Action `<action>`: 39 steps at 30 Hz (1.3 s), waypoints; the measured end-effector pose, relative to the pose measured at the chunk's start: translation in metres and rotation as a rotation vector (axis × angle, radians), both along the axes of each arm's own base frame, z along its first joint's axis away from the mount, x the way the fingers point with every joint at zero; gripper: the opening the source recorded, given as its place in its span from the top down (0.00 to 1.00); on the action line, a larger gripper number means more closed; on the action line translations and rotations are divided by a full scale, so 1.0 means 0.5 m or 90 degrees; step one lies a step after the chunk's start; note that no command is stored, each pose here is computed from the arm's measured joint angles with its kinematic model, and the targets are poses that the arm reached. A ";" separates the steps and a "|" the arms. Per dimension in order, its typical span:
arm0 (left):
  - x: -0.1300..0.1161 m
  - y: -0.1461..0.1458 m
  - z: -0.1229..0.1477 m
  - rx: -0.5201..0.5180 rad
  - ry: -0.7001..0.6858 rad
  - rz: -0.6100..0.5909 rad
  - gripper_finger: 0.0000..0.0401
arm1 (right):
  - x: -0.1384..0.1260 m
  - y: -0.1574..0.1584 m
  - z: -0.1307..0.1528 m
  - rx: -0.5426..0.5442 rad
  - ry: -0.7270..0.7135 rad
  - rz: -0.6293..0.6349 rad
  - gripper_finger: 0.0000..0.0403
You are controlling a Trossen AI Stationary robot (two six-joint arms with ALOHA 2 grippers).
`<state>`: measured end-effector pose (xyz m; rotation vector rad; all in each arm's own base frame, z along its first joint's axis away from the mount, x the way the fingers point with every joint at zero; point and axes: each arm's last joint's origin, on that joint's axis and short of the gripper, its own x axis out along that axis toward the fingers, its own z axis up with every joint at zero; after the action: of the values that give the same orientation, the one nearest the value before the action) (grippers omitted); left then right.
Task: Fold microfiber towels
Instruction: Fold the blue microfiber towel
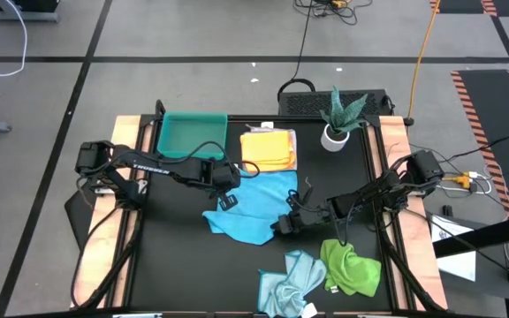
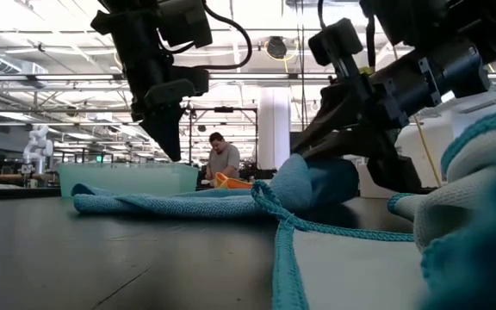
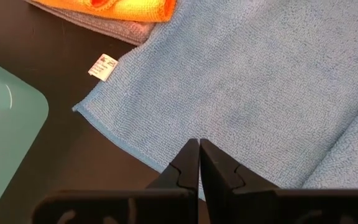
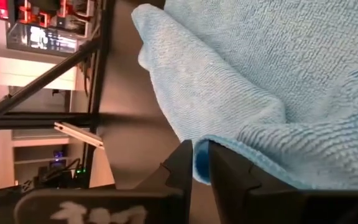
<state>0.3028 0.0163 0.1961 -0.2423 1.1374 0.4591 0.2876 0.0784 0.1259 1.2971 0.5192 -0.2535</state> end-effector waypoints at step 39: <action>0.005 -0.101 0.047 -0.013 -0.150 0.040 0.96 | -0.073 -0.295 0.076 -0.128 0.090 0.022 1.00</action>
<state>0.3051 -0.0342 0.2194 -0.3412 0.9056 0.4612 0.2508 -0.0691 0.1638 1.0796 0.6187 -0.3613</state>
